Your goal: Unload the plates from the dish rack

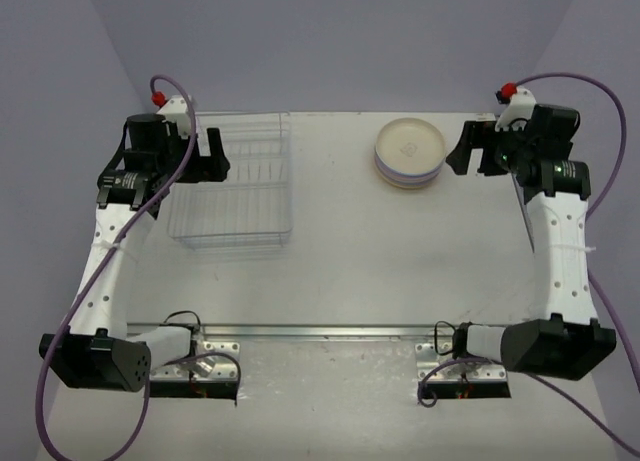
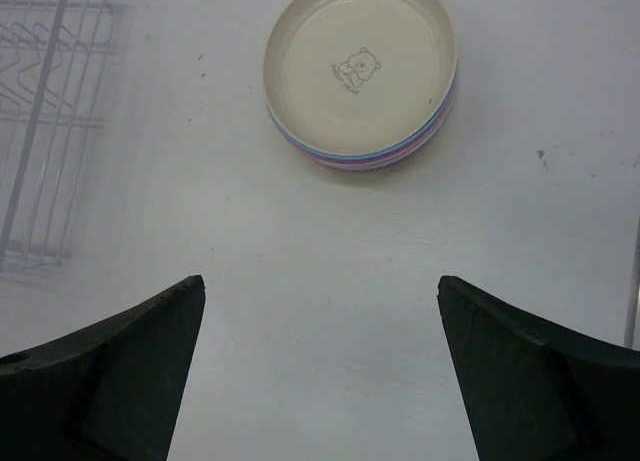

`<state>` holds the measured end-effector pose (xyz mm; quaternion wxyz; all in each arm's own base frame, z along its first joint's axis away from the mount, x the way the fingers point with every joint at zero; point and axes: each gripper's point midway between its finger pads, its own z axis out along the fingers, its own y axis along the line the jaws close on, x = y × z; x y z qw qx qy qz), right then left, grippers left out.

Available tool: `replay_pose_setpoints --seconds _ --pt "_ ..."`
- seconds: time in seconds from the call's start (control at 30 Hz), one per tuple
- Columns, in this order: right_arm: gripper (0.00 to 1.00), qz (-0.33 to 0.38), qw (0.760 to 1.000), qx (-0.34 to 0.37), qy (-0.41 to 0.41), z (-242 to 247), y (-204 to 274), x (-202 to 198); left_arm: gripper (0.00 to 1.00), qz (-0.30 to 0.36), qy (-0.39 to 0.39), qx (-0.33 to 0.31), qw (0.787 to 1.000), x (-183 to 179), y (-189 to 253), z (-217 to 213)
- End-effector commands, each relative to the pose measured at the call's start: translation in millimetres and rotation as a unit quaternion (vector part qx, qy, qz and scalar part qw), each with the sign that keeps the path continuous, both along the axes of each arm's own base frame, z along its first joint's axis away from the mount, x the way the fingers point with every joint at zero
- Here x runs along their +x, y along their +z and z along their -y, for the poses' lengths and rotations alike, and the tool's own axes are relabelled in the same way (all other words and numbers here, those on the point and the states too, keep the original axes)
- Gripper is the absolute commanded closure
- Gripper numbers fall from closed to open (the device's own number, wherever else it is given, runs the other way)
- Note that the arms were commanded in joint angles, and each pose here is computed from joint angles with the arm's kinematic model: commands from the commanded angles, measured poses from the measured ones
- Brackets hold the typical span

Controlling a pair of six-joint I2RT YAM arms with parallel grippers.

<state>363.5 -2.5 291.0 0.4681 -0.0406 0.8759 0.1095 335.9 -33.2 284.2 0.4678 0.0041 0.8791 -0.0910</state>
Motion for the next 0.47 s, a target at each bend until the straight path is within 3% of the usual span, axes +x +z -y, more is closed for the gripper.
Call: replay_pose_setpoints --seconds 0.0,0.43 --pt "0.01 0.009 0.999 -0.039 -0.008 4 -20 -38 0.00 0.046 0.037 0.020 0.998 0 7 -19" --pt "0.01 0.036 0.998 -0.041 -0.036 6 -27 -60 0.00 0.057 0.019 0.008 0.998 -1 6 -14"
